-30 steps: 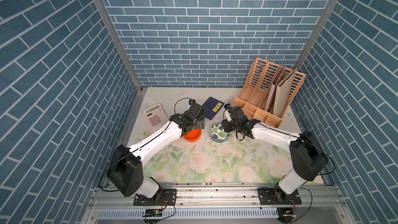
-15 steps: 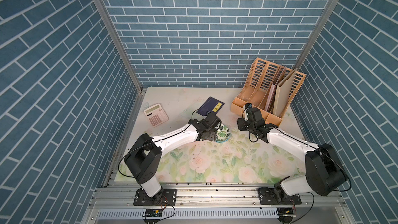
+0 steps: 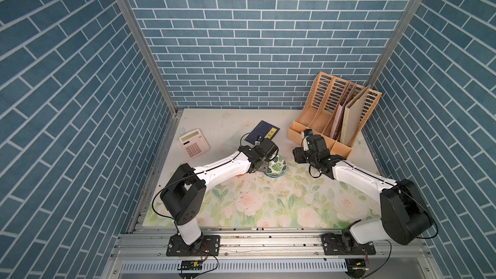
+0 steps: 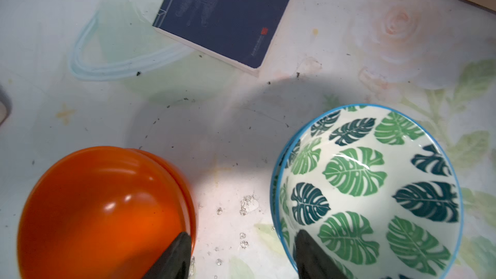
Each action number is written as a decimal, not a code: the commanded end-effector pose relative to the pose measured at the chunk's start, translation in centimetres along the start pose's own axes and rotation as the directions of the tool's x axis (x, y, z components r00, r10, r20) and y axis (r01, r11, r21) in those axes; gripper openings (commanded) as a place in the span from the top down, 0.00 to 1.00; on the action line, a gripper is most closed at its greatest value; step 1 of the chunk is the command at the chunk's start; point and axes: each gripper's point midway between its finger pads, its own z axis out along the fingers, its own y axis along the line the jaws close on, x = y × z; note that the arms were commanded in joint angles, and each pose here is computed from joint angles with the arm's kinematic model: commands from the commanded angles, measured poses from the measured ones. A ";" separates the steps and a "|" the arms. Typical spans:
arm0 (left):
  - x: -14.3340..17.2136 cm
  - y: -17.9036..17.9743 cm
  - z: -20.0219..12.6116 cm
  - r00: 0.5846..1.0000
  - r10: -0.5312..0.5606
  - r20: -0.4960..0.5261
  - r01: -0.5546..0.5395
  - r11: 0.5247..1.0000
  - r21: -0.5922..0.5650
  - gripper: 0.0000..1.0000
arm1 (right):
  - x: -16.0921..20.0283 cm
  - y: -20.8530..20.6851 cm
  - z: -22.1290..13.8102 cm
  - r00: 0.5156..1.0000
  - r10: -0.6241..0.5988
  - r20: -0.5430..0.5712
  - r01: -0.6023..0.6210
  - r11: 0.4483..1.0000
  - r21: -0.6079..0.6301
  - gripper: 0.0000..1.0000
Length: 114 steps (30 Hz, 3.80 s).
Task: Stack the bowls
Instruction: Place the bowl on the bowl, then reset both arms
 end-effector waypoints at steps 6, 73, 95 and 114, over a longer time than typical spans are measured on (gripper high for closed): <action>-0.9 -1.7 0.1 0.999 -0.052 0.002 0.052 0.996 0.067 0.46 | 0.3 0.1 -0.2 1.000 0.004 0.006 -0.004 1.000 -0.012 0.47; -7.8 6.3 -4.9 0.956 -0.201 0.213 0.211 0.977 -0.023 0.00 | -0.9 -0.6 -1.7 0.997 -0.049 0.057 0.047 0.998 0.034 0.00; -5.1 28.6 -3.3 0.811 -0.096 0.576 0.375 0.842 -0.388 0.00 | -2.2 -19.1 -7.8 0.842 -0.210 0.497 -0.070 0.871 0.486 0.00; -3.0 29.4 -3.1 0.625 -0.031 0.780 0.325 0.919 -0.225 0.00 | -0.9 -19.4 -6.6 0.787 -0.258 0.561 -0.059 0.872 0.485 0.00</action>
